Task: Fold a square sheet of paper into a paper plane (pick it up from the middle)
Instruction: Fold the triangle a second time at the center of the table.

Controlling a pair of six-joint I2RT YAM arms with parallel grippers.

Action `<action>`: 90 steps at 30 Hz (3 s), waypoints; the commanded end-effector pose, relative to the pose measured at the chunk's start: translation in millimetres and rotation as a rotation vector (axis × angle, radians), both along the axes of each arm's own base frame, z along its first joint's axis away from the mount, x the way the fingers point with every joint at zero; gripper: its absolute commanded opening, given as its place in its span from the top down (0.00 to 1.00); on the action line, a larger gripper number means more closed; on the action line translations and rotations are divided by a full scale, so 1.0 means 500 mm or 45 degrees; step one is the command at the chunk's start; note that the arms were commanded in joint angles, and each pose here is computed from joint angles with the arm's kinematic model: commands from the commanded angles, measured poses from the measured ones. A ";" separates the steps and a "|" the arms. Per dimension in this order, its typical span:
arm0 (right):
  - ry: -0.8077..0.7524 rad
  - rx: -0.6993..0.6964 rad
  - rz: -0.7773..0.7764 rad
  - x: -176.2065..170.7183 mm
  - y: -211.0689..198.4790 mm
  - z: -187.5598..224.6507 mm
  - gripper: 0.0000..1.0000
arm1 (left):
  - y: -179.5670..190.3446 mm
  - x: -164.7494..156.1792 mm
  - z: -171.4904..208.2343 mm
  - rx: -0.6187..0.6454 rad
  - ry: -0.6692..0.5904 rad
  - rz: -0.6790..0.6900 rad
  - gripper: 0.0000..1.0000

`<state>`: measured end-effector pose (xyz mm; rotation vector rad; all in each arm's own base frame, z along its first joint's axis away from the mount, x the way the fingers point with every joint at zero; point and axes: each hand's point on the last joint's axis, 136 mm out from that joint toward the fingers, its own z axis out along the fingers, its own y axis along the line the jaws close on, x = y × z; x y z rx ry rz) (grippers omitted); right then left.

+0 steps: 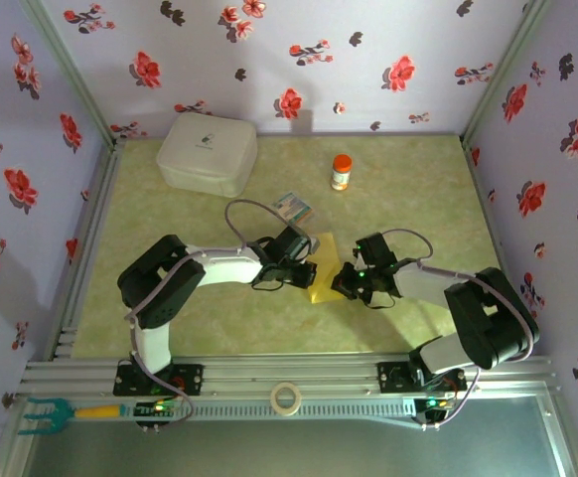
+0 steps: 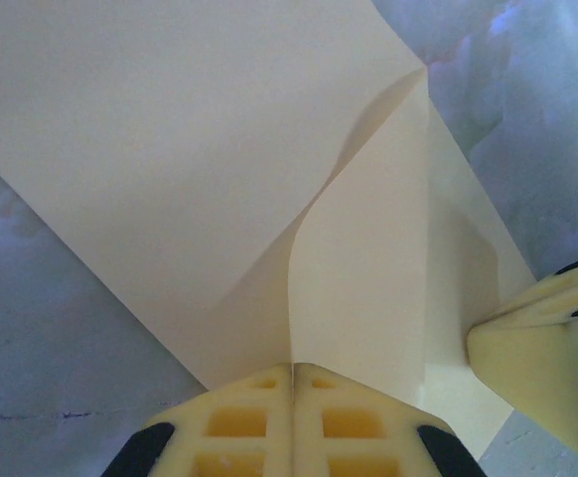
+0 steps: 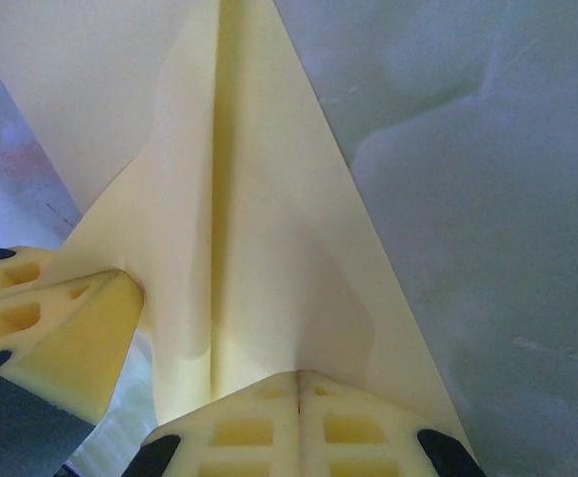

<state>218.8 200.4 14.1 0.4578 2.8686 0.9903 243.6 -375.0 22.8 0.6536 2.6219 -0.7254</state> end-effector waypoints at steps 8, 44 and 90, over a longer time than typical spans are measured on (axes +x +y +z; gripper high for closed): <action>0.083 -0.116 -0.014 -0.028 -0.036 -0.047 1.00 | 0.005 0.021 0.016 0.021 -0.074 -0.027 0.99; 0.086 -0.111 -0.016 -0.029 -0.039 -0.048 1.00 | -0.015 0.026 0.032 -0.056 -0.097 -0.116 0.96; -0.113 0.240 -0.099 0.111 0.043 0.077 1.00 | 0.017 0.014 -0.036 0.054 -0.025 -0.092 1.00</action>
